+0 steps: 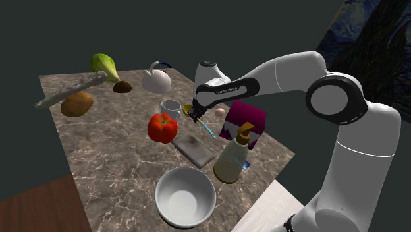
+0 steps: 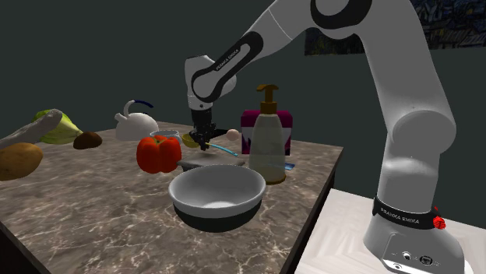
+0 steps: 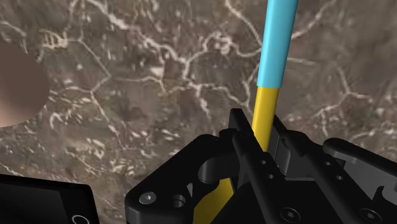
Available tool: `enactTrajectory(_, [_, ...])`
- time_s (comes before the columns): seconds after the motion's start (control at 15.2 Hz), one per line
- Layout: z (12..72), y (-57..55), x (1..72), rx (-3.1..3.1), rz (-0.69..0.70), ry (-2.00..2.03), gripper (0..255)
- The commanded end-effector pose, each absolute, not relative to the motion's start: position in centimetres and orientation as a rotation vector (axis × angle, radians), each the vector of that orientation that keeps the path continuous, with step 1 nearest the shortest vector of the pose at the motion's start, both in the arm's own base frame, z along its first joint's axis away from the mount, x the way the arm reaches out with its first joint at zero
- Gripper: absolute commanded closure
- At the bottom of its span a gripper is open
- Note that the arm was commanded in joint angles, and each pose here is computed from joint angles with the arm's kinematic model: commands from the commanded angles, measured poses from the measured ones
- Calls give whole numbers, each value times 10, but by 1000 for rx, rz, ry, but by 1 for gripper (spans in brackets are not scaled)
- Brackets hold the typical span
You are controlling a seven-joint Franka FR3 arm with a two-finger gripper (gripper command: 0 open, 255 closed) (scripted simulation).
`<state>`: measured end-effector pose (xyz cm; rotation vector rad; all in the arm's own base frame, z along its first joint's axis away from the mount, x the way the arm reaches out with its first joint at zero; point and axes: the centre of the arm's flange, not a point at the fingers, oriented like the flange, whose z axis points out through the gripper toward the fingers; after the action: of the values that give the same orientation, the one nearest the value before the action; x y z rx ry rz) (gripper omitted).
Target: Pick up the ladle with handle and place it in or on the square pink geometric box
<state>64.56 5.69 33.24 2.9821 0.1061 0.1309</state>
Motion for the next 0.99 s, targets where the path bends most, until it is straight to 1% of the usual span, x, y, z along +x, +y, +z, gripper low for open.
enactTrajectory(0.0, [332, 57, 646, 2982, 130, 106, 255])
enactTrajectory(0.2, [332, 57, 645, 2982, 130, 106, 255])
enactTrajectory(0.92, [390, 57, 645, 2982, 130, 106, 255])
